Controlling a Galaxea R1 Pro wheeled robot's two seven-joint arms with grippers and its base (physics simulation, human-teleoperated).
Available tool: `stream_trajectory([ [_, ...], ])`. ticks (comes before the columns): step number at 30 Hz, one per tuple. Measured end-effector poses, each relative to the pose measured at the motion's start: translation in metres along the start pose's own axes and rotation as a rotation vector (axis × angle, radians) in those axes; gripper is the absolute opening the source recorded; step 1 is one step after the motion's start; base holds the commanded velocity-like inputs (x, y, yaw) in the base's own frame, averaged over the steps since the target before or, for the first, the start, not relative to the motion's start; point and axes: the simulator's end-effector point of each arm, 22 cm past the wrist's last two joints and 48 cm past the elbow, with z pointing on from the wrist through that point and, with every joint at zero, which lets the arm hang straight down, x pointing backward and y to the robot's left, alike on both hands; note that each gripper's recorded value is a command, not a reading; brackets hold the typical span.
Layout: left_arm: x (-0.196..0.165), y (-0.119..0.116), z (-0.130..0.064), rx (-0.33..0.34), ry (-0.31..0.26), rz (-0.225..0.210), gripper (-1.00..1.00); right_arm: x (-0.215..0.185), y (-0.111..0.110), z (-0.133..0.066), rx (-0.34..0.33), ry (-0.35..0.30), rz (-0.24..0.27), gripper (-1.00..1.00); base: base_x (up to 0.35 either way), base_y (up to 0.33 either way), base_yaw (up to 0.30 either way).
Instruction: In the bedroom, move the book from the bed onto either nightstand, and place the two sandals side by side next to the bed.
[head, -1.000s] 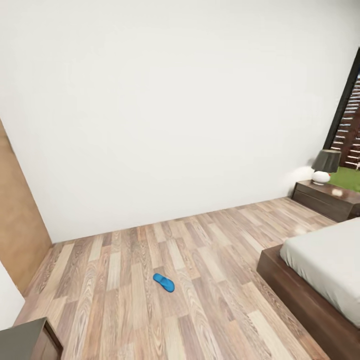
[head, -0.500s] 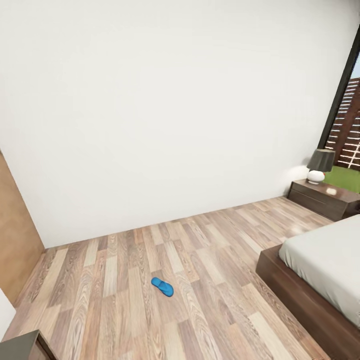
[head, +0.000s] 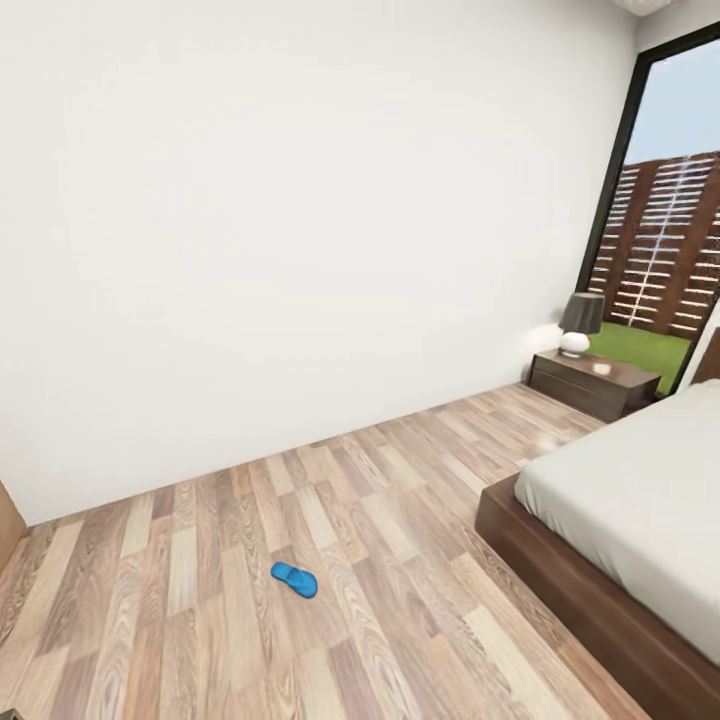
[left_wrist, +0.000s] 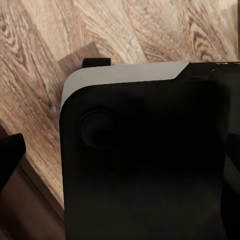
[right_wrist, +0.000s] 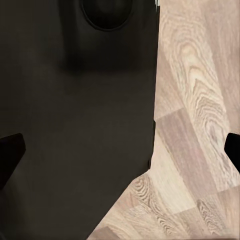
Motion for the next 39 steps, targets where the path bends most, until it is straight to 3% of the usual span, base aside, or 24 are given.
stream_trajectory([
  [39, 0.0, 0.0, 0.0, 0.0, 0.0, 0.0, 1.0, 0.0, 0.0, 0.0, 0.0, 0.0, 0.0, 1.0, 0.0, 0.0, -0.277],
])
